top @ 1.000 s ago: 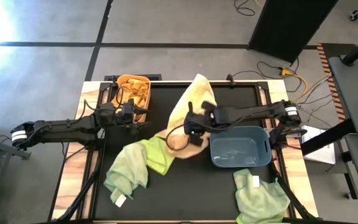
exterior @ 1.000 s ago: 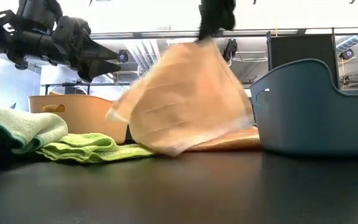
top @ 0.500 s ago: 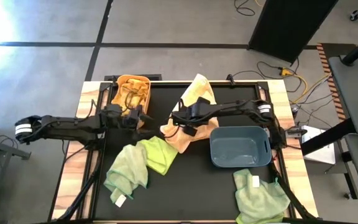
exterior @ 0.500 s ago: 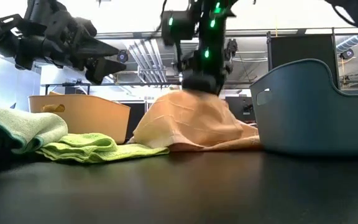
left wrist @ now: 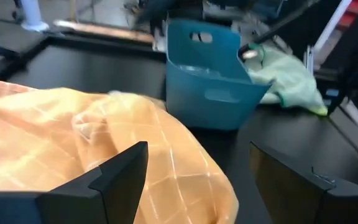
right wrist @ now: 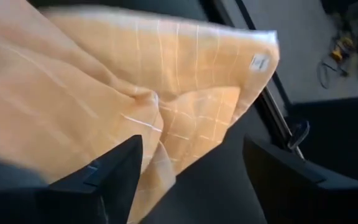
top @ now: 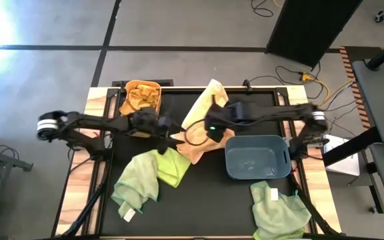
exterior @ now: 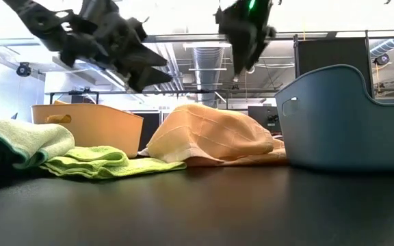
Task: Sort towels by color in basket
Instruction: Put the light yellow microfiber cloth into the yellow bin
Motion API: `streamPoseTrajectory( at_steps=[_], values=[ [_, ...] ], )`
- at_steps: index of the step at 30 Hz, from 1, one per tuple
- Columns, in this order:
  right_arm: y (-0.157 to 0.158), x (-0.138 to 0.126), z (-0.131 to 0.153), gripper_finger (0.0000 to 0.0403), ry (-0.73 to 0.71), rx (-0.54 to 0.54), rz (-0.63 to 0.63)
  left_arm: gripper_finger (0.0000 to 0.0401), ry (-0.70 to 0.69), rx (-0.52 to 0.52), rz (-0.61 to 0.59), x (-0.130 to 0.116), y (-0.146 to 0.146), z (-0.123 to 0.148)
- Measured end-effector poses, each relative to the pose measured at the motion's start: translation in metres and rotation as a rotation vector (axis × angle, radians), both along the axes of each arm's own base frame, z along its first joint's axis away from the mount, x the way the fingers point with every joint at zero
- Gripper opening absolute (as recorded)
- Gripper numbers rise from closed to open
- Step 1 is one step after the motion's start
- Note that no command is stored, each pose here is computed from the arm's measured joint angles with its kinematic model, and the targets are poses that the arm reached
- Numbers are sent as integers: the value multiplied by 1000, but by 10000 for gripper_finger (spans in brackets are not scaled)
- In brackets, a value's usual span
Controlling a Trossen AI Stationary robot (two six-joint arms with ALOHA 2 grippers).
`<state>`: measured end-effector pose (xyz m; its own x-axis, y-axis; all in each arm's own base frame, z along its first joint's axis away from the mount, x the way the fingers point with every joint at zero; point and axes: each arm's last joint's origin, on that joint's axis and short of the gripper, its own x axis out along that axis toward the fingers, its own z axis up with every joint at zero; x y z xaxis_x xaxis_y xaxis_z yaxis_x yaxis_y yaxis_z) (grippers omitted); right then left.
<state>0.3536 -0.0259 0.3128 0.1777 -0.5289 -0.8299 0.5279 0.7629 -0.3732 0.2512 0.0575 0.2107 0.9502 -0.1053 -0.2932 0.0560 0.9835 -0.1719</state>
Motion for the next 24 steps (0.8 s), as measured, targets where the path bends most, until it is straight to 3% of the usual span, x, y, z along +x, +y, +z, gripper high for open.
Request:
streamPoseTrajectory(
  at_steps=[4, 10, 16, 24],
  values=[
    [23, -27, 38, 285, -156, 7, 12, 263, 67, 34, 15, 29, -3, -11],
    [54, -52, 60, 298, -262, -20, 66, 263, 134, 113, 119, 69, -1, -25],
    [73, -59, 56, 301, -262, -11, 124, 263, 219, 69, 138, 101, 6, -44],
    [84, -51, 42, 285, -228, -9, 143, 263, 439, 132, 307, 138, 27, -83]
  ],
)
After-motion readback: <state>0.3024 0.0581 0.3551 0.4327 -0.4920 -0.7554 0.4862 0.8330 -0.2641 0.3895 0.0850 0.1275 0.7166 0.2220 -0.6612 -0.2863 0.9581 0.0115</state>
